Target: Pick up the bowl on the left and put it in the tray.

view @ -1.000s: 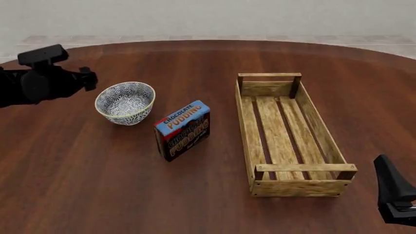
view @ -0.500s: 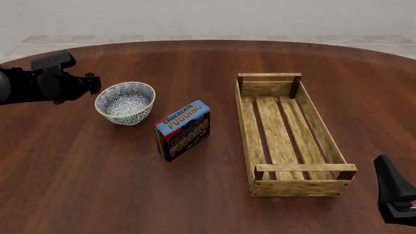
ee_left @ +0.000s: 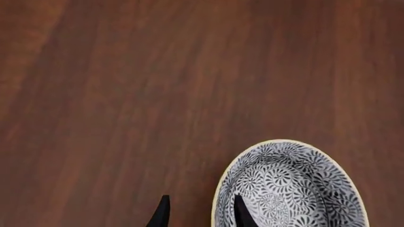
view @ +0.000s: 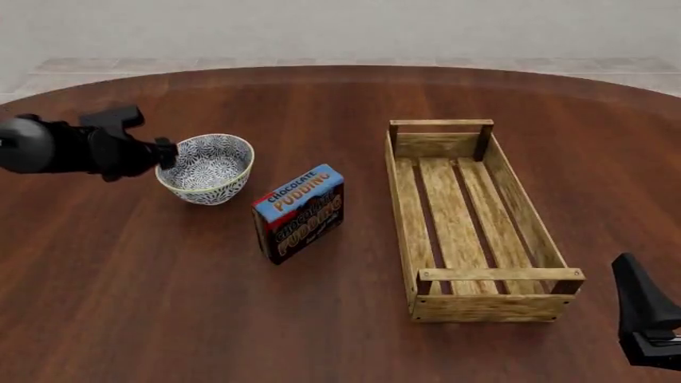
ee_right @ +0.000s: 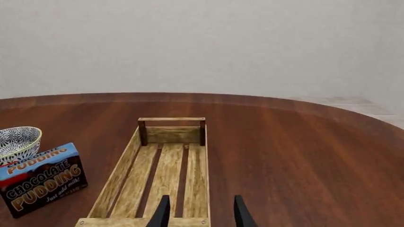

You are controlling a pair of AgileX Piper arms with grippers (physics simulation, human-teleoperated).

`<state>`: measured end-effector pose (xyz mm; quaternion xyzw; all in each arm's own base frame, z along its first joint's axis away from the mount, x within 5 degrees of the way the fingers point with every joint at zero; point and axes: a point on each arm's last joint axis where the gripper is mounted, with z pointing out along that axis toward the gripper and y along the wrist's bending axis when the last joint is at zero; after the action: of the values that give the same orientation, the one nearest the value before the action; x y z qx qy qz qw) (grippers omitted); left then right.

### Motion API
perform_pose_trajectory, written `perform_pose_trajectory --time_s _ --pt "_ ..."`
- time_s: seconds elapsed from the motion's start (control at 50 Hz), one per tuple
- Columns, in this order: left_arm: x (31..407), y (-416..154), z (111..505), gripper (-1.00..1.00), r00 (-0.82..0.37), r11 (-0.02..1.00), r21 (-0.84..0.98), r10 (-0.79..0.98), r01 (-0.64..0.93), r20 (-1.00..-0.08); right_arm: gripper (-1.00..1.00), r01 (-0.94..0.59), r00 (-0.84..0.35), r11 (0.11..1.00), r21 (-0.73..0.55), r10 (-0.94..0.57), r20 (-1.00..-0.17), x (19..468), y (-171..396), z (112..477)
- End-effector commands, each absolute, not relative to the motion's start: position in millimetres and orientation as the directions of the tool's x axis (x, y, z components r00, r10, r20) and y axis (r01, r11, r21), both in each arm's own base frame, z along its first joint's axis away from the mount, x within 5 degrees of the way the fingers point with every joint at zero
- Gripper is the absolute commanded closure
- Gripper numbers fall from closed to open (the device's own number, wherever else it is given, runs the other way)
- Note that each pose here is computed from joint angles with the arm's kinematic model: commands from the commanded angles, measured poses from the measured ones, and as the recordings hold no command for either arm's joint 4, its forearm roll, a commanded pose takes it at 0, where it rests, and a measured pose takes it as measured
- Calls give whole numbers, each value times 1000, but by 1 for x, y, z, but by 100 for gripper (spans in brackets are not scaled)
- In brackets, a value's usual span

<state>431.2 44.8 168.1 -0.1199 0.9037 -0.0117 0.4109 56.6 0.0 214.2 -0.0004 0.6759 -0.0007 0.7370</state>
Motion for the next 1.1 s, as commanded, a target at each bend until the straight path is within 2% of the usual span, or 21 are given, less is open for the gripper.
perform_pose_trajectory --time_s 0.02,0.22,0.42,0.44,0.64,0.74,1.06,1.08,1.1 --pt "440 44 151 -100 -669 977 -95 -200 -190 -715 -100 1 86 1000 -2 -2 -996 57 0 214" --pt "448 39 134 -100 -706 983 -75 -171 -165 -687 -100 1 87 1000 -1 -1 -996 57 0 214" --pt "449 30 136 -100 -707 983 -88 -175 -158 -685 -100 0 86 1000 -1 -1 -996 57 0 214" --pt "447 26 136 100 -704 982 -100 -185 -161 -686 -100 1 87 1000 -1 -1 -996 57 0 214" --pt "436 21 156 100 -667 978 -124 -204 -165 -717 -100 1 87 1000 -1 -1 -996 57 0 214" --pt "421 28 178 100 -616 977 -128 -207 -171 -760 -100 1 86 1000 -1 -1 -996 57 0 214" --pt "358 36 233 100 -457 961 -189 -264 -204 -849 -100 1 86 1000 -1 -1 -996 57 0 214" --pt "346 31 241 100 -400 945 -251 -317 -210 -860 -100 0 86 1000 -1 -1 -996 57 0 214" --pt "342 15 241 100 -415 952 -257 -305 -169 -857 -100 1 86 1000 -1 -1 -996 57 0 214"
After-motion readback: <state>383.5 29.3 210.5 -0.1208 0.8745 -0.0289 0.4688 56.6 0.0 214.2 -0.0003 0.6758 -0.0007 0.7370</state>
